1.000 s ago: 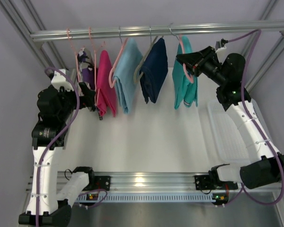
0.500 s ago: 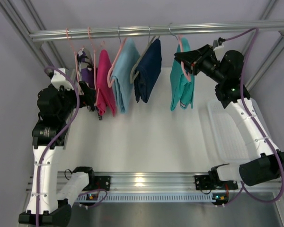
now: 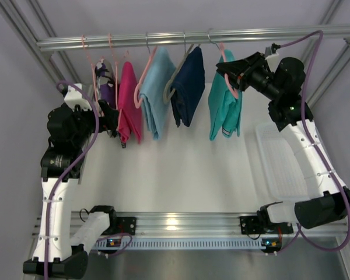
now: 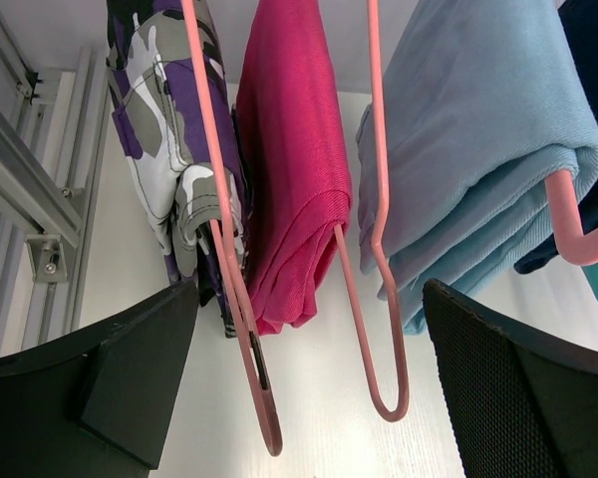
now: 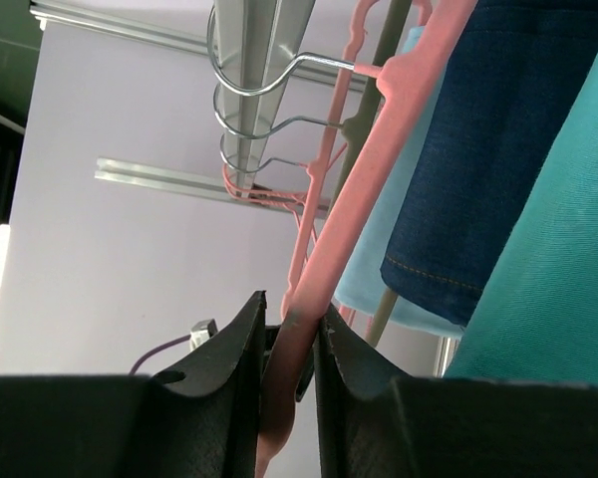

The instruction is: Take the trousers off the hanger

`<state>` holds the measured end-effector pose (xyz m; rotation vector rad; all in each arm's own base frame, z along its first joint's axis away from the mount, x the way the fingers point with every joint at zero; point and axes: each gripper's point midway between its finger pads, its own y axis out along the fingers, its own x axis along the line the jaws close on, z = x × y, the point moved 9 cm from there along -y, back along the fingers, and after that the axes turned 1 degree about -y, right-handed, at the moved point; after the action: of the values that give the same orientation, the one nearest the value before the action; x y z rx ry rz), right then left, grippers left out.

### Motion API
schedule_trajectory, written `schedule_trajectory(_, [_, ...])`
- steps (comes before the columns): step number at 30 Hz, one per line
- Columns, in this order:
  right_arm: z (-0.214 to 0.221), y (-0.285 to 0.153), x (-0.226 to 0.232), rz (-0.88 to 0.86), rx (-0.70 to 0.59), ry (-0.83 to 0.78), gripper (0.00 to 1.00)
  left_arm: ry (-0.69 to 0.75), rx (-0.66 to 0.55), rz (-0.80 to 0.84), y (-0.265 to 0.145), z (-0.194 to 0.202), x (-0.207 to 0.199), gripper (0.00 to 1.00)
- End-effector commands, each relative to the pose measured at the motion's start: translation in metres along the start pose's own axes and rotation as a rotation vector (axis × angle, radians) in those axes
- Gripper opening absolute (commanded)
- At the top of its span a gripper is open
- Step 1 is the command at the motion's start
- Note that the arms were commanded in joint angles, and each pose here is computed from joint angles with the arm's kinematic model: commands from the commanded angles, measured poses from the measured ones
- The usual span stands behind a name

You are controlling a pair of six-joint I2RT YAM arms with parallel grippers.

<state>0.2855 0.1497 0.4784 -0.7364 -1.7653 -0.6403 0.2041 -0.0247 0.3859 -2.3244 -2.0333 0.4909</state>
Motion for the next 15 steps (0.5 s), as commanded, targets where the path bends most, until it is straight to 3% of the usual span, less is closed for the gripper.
schedule_trajectory(1, [-0.014, -0.083, 0.173, -0.759, -0.366, -0.507, 0.0, 0.007, -0.073, 0.027, 0.0, -0.012, -0.003, 0.99])
schedule_trajectory(10, [-0.009, -0.05, 0.103, -0.562, -0.251, -0.529, 0.0, 0.029, -0.079, 0.018, -0.005, -0.011, -0.002, 0.99])
schedule_trajectory(15, [-0.004, -0.041, 0.081, -0.519, -0.212, -0.529, 0.3, 0.033, -0.078, 0.015, -0.004, -0.011, -0.001, 0.99])
